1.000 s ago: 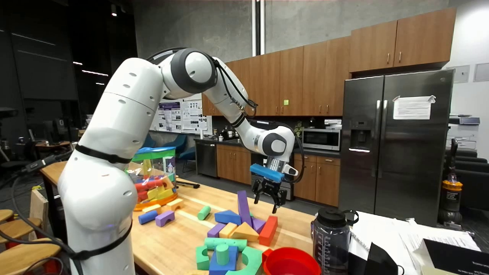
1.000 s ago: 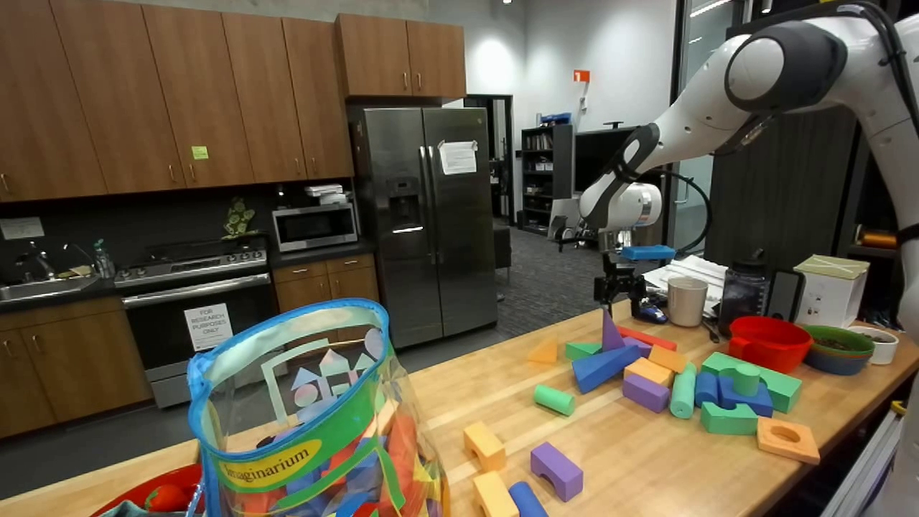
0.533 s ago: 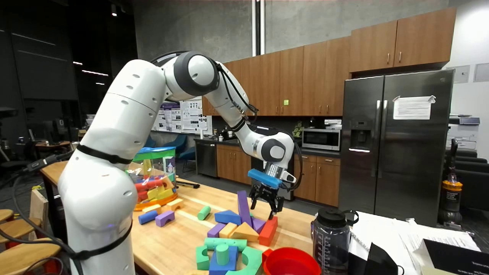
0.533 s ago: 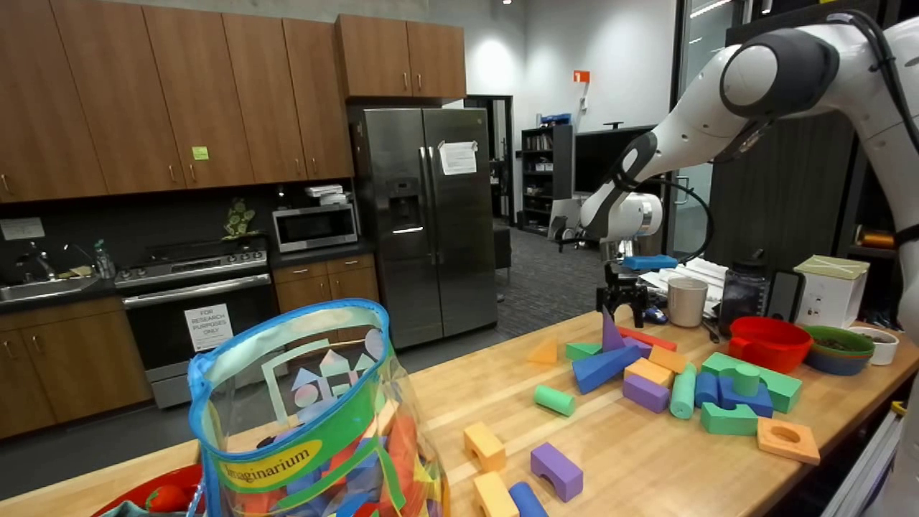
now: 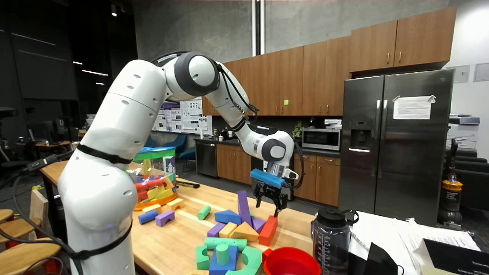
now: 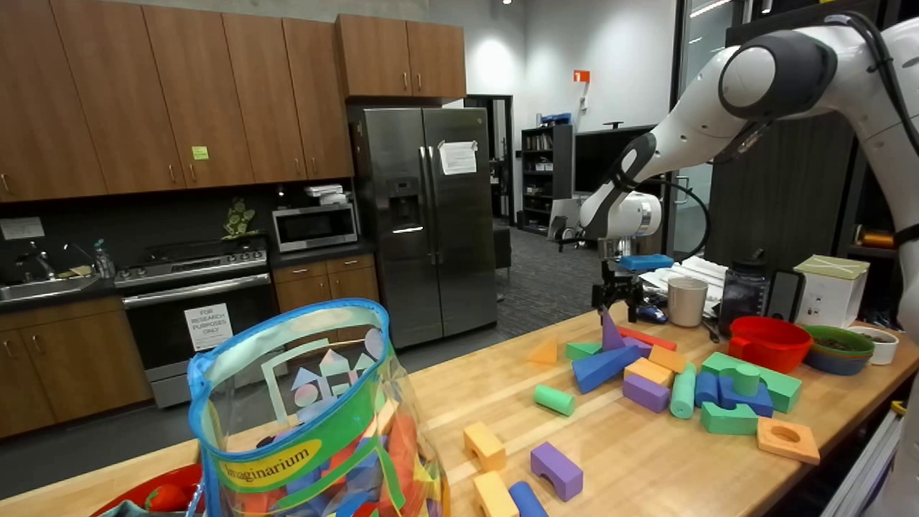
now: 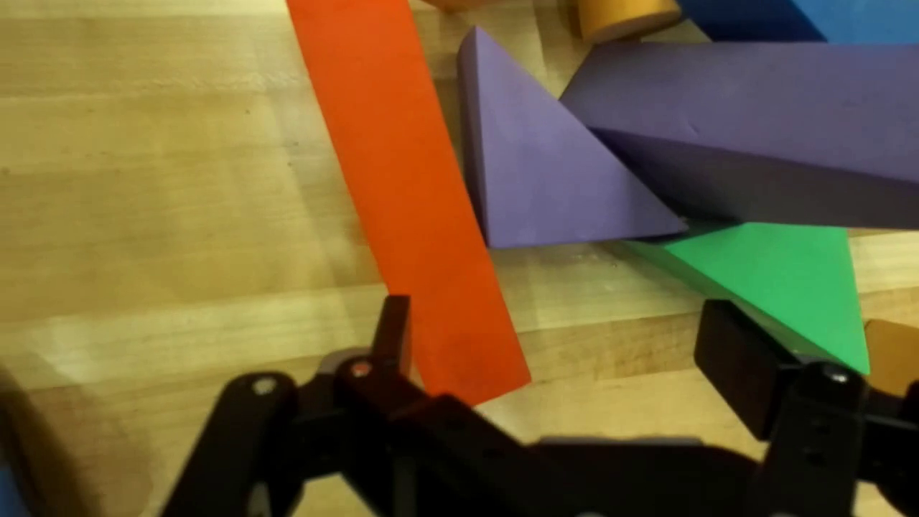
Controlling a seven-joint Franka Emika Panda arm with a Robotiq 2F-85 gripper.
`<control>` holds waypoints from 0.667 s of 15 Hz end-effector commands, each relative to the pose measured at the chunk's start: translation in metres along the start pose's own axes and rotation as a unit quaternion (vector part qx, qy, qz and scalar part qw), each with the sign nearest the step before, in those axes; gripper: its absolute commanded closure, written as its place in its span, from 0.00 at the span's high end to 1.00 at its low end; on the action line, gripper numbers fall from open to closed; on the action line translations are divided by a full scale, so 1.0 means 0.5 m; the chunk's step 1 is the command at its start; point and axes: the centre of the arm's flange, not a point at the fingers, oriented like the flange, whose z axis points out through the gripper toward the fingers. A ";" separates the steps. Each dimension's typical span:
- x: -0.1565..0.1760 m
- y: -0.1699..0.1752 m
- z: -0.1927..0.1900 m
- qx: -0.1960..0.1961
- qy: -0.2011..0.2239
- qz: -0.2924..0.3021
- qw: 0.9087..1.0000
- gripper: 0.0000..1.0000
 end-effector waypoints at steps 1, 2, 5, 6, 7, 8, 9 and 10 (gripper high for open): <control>0.008 0.020 -0.011 -0.008 0.023 -0.004 1.000 1.00; 0.009 0.027 -0.012 -0.011 0.025 -0.003 1.000 1.00; 0.012 0.053 -0.014 -0.012 0.025 0.007 1.000 1.00; 0.012 0.062 -0.013 -0.013 0.025 0.010 1.000 1.00; 0.013 0.069 -0.013 -0.014 0.025 0.013 1.000 1.00; 0.010 0.074 -0.014 -0.012 0.023 0.014 1.000 1.00; 0.008 0.077 -0.013 -0.011 0.022 0.015 1.000 1.00; 0.006 0.078 -0.010 -0.011 0.020 0.015 1.000 1.00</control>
